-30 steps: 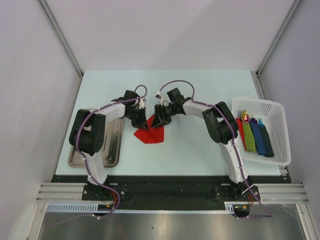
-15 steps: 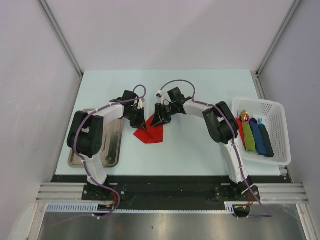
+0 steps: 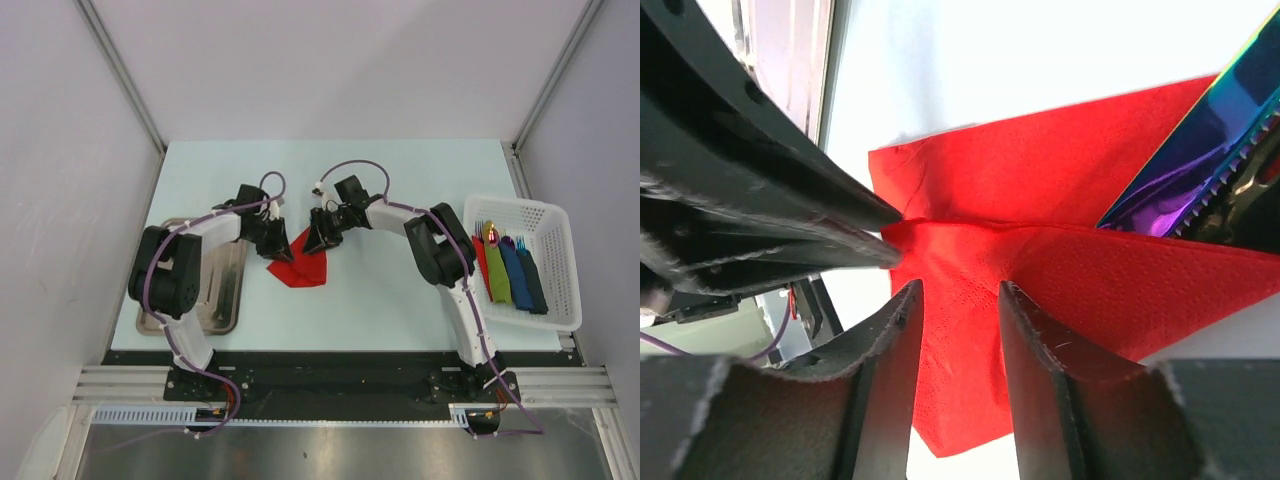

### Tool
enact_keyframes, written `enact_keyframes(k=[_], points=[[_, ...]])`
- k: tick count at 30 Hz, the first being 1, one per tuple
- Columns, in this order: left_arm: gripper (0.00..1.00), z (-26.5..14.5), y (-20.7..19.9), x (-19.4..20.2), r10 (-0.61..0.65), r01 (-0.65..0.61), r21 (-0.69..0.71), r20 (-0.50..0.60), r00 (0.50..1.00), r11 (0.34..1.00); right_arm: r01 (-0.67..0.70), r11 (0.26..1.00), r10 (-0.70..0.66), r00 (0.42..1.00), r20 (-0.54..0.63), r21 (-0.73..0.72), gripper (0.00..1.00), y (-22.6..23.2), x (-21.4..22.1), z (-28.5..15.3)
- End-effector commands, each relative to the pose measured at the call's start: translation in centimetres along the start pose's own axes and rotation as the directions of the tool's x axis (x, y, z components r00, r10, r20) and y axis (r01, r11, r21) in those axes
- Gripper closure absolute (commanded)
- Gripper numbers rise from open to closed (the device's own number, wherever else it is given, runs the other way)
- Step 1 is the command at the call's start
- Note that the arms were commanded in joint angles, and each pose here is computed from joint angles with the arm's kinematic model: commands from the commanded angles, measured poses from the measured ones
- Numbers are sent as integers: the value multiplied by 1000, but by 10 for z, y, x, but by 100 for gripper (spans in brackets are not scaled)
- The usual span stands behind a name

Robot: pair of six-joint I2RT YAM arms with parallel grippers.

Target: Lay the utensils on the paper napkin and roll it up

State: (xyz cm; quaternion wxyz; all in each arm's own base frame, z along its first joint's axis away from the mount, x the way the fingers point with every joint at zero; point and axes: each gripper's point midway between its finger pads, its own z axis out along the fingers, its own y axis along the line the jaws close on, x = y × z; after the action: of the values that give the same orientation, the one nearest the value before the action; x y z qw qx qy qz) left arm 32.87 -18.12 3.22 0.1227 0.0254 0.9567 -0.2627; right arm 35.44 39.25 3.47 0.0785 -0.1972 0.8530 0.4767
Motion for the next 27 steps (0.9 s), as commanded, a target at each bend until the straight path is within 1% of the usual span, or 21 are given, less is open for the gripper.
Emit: enact_keyframes(k=[1,2,3,5,6,8,9,11,12,14,15,16,18,21,23,25,26,27], points=[[66,-35,-17,-20,52,-76,146,165,985,986,-8,998,10,1000,-27,59,59,-26,11,10],[63,-43,-32,-18,69,-105,213,170,983,971,-10,998,12,1000,-27,60,60,-28,11,10],[61,-46,-36,-18,86,-124,225,173,981,966,-18,998,20,999,-30,61,61,-30,13,11],[61,-52,-52,-15,90,-145,321,181,979,936,-22,998,24,999,-28,66,63,-31,14,13],[63,-52,-58,-12,87,-144,347,174,981,927,-31,997,33,999,-29,72,66,-34,15,14],[65,-48,-66,-8,71,-129,397,158,985,909,-36,996,38,999,-28,79,68,-36,16,15],[69,-40,-69,-2,73,-117,410,122,990,904,-39,996,41,999,-25,86,69,-38,16,15],[73,-34,-76,-1,82,-121,428,109,991,895,-46,994,49,998,-27,96,70,-41,18,16],[78,-24,-75,4,75,-102,426,80,994,899,-50,994,53,998,-26,98,71,-43,18,16],[81,-15,-75,6,53,-74,430,60,997,900,-63,993,66,998,-25,103,71,-46,18,16],[85,-10,-73,8,44,-60,427,47,998,902,-69,992,72,997,-24,105,71,-47,18,15],[86,-1,-66,14,28,-33,417,19,999,908,-68,992,71,997,-18,106,71,-49,17,15],[89,6,-63,20,17,-18,410,5,1000,912,-72,992,73,997,-12,107,72,-50,15,14],[91,20,-47,35,-11,26,361,-45,999,932,-68,993,69,998,-3,101,74,-49,12,13],[93,31,-31,46,-41,62,294,-78,996,954,-69,993,70,998,-1,99,74,-49,12,13],[96,37,-18,55,-72,97,250,-106,992,963,-63,993,63,998,2,95,75,-47,11,13],[99,42,-9,62,-93,119,208,-130,987,971,-61,994,61,998,1,94,75,-46,11,14],[100,44,-5,64,-102,128,198,-139,985,972,-56,994,56,998,6,92,75,-44,9,13]])
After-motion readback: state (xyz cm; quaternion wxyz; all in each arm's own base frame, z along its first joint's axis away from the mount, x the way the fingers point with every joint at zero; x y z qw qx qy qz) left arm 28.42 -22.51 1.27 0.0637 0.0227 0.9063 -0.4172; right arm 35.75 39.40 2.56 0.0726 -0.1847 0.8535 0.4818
